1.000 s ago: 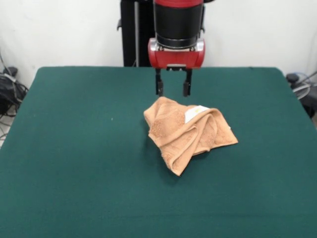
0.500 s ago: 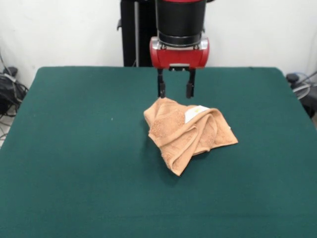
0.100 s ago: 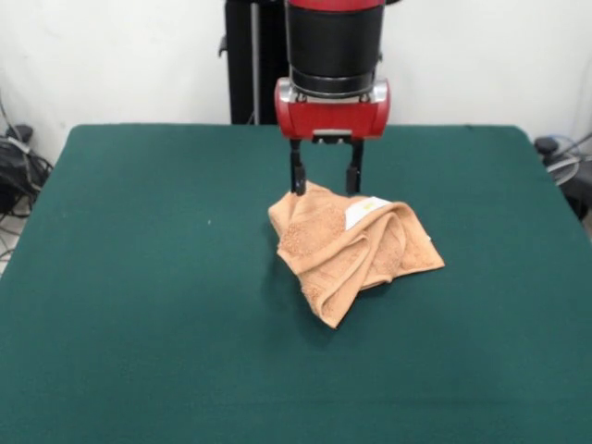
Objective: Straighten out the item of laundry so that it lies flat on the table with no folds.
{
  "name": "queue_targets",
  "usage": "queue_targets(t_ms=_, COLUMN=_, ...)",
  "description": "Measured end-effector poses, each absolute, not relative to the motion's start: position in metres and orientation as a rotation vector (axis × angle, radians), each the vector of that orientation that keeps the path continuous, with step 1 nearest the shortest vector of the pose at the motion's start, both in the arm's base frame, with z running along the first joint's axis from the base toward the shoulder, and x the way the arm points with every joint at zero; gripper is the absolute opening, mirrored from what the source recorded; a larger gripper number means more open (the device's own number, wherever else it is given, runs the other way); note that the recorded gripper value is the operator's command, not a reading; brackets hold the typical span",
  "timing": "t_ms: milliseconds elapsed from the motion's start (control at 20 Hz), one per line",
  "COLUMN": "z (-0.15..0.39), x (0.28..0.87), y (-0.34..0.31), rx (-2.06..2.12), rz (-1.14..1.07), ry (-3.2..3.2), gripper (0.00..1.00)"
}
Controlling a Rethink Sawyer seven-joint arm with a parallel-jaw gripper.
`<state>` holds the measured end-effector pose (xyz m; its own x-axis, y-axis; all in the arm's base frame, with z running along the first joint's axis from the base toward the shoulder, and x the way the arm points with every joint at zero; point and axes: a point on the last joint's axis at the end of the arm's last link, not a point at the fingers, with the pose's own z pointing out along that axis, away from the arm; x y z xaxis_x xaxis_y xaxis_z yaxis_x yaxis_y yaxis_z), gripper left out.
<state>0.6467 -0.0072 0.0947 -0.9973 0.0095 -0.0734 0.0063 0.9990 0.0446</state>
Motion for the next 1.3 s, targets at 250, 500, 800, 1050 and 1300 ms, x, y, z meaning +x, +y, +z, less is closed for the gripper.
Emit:
queue_targets(t_ms=250, z=0.09, x=0.661, y=-0.009, rx=0.015, rz=0.083, ry=3.067, gripper=1.0)
queue_targets(t_ms=500, z=0.083, x=0.681, y=-0.012, rx=0.016, rz=0.087, ry=3.07, gripper=1.0)
queue_targets(t_ms=800, z=0.075, x=0.711, y=-0.003, rx=-0.008, rz=0.092, ry=3.074, gripper=1.0)
queue_targets(t_ms=1050, z=0.069, x=0.726, y=0.011, rx=-0.035, rz=0.094, ry=3.066, gripper=1.0)
queue_targets(t_ms=1300, z=0.067, x=0.726, y=0.018, rx=-0.049, rz=0.098, ry=3.068, gripper=1.0)
